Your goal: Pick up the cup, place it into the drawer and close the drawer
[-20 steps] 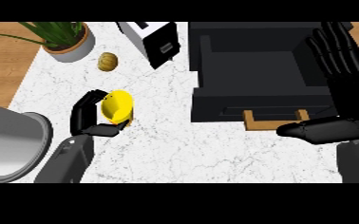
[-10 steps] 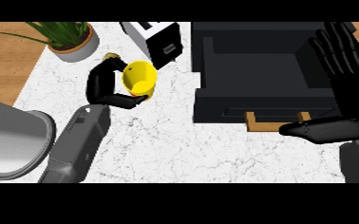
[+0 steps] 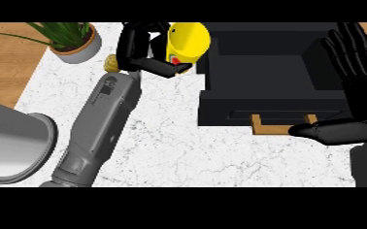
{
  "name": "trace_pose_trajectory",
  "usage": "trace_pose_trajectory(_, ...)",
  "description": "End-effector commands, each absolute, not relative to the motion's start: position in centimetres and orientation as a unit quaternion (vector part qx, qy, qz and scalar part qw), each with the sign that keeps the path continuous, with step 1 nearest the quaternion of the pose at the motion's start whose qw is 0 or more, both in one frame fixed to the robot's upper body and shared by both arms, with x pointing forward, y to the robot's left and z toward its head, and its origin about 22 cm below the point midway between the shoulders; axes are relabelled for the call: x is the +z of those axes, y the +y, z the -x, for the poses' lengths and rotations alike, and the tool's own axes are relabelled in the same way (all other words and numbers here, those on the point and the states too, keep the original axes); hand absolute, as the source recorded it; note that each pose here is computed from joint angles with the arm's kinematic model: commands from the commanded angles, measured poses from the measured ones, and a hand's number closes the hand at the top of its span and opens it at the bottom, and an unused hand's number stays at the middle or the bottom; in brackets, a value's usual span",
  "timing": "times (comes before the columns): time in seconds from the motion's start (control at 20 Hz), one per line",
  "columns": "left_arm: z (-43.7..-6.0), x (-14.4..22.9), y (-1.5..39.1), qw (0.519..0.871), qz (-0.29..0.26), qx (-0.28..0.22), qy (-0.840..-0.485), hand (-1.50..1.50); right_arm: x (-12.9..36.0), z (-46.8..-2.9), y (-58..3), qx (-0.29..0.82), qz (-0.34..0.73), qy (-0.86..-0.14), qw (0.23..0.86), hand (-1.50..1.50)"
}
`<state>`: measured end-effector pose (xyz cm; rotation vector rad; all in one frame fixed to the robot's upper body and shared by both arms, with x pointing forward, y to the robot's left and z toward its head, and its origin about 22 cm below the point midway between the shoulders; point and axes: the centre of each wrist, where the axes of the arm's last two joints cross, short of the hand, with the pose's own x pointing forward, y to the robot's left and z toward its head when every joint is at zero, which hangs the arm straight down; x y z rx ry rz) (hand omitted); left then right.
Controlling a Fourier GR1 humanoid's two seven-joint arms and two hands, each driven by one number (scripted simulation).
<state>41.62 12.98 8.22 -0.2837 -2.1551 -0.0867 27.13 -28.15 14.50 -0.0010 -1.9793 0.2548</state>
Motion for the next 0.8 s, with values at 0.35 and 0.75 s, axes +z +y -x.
trace_pose_trajectory(0.35, -43.5, 18.5, 5.1, 0.511, 0.078, -0.077, -0.853, 1.5, 16.2, -28.3, -28.8, 0.107, -0.006, -0.84, 0.532, -1.5)
trace_pose_trajectory(0.75, -44.7, 17.4, 2.9, 0.573, -0.008, -0.113, -0.811, 1.5, 15.7, -28.3, -27.6, 0.127, -0.02, -0.843, 0.523, -1.5)
